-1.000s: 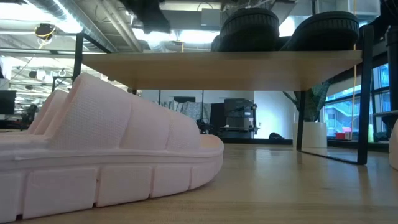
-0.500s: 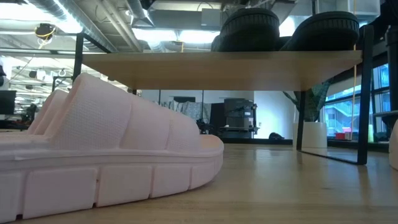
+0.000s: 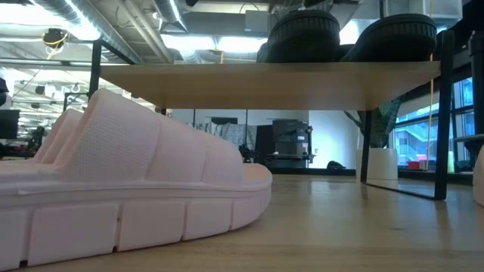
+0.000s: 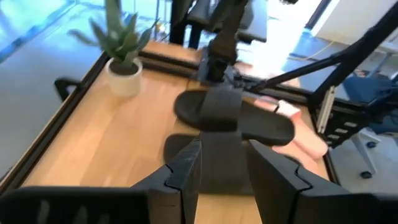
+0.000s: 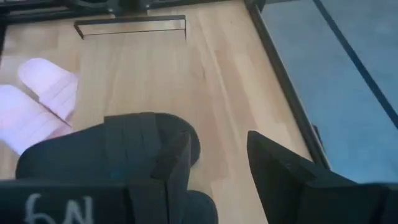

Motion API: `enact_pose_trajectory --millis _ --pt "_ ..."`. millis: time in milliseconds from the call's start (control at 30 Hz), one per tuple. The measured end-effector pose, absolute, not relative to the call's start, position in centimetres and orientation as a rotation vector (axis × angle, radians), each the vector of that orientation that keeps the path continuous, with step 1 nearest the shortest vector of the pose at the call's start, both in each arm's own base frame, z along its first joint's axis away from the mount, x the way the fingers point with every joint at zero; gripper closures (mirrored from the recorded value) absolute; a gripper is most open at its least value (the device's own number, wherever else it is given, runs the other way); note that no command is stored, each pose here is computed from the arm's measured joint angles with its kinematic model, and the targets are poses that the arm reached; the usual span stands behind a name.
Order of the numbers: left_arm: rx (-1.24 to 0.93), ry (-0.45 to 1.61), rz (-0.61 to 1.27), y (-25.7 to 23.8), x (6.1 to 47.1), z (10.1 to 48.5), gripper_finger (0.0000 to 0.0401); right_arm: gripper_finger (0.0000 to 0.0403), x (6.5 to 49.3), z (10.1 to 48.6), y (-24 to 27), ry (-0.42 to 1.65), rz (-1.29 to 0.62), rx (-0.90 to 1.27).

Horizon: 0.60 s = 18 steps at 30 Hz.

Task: Pick and place slides into the shelf
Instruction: Put the black slides on the shelf

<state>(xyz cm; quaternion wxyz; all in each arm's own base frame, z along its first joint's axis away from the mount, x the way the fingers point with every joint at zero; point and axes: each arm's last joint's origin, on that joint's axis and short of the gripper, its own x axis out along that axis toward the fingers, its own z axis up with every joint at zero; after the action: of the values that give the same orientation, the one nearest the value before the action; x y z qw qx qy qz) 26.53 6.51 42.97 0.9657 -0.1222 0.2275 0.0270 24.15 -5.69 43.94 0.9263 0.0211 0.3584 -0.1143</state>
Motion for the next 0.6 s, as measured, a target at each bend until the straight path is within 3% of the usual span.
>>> enact_pose_trajectory --millis 300,600 --pt "-0.217 0.402 -0.016 4.8 27.3 43.5 0.0282 0.0243 16.6 40.7 -4.6 0.582 -0.297 0.133" --pt "-0.169 0.623 0.102 2.7 28.6 40.7 0.0282 0.0243 11.0 38.1 -2.9 0.378 -0.310 0.236"
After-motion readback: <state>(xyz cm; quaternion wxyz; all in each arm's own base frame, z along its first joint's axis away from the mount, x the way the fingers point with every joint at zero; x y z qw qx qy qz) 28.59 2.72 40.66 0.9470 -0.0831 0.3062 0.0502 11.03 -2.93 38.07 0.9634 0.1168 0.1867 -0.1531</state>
